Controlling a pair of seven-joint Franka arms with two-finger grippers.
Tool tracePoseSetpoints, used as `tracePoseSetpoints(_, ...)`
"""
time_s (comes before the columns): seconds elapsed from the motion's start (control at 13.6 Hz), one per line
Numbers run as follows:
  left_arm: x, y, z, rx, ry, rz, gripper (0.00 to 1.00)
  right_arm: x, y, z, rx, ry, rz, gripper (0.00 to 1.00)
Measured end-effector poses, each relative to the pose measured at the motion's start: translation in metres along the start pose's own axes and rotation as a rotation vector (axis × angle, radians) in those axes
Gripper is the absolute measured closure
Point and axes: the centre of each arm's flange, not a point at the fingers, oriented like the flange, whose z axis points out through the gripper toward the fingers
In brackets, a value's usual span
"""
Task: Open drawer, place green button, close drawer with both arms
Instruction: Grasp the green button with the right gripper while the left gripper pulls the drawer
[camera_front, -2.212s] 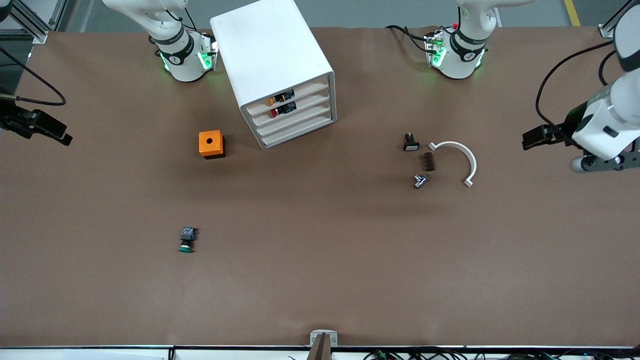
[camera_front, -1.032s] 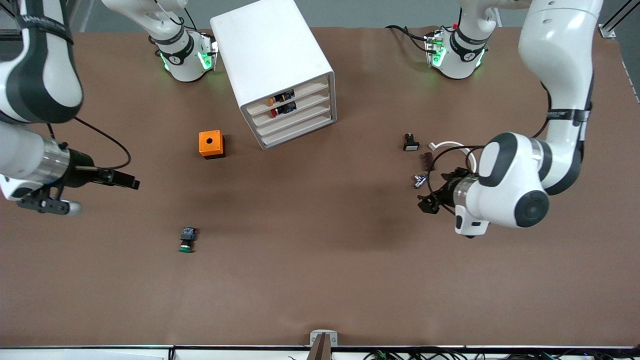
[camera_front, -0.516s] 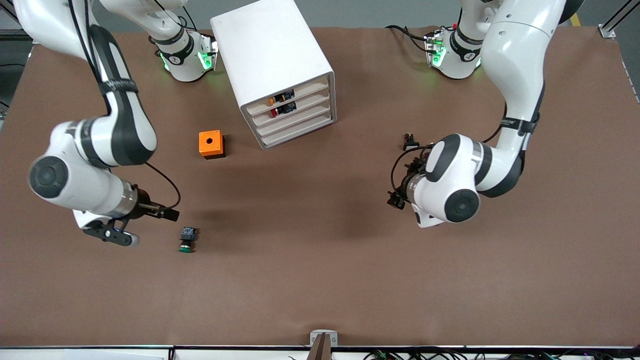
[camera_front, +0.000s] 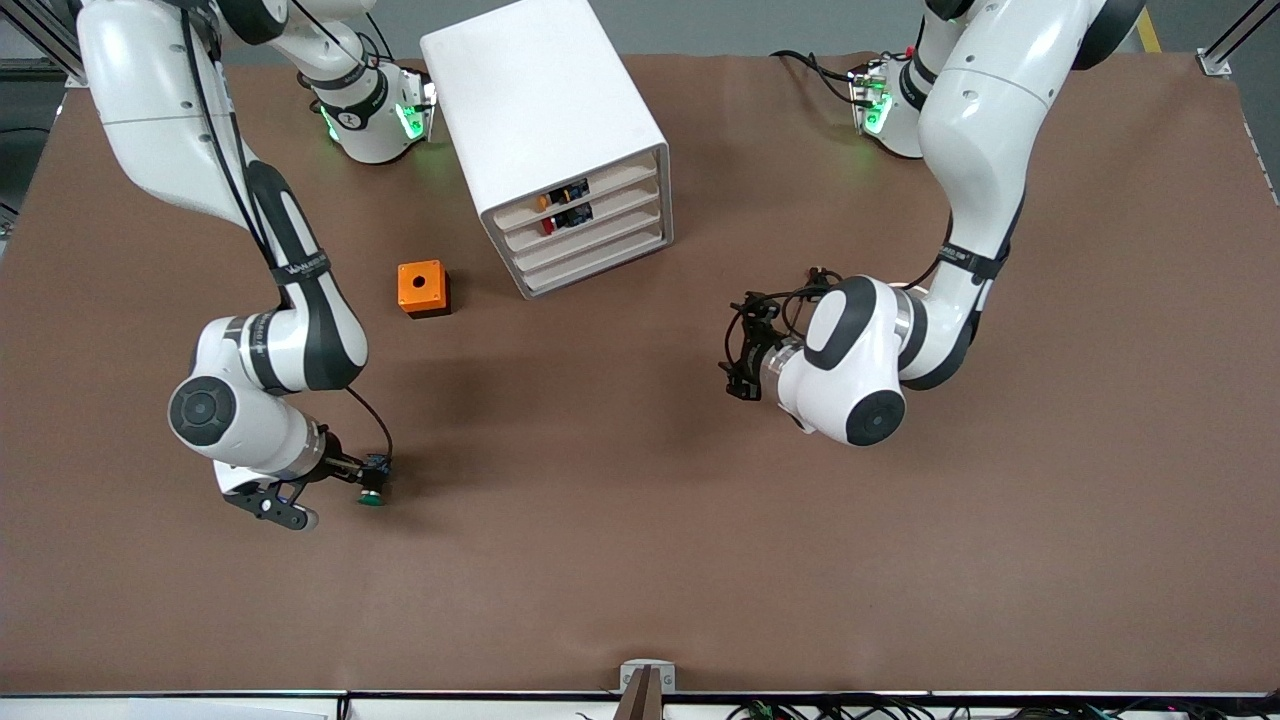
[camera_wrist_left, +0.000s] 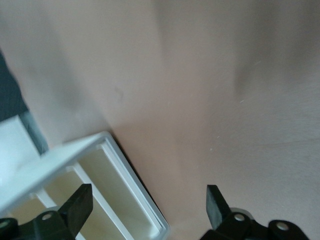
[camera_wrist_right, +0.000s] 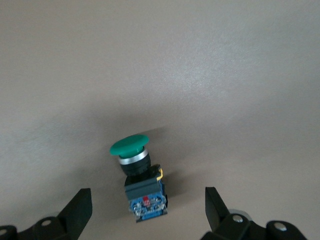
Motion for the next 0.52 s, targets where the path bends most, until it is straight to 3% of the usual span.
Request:
tracePoseSetpoints(0.22, -0.016, 0.0, 0.03, 0.057, -0.054, -0.129, 0.0, -0.001, 0.0, 0.018, -0.004, -0.004, 0.004, 0.0)
tracePoseSetpoints(0.52, -0.032, 0.0, 0.042, 0.148, -0.218, -0.25, 0.02, -0.004, 0.002, 0.033, -0.013, -0.021, 0.012, 0.01)
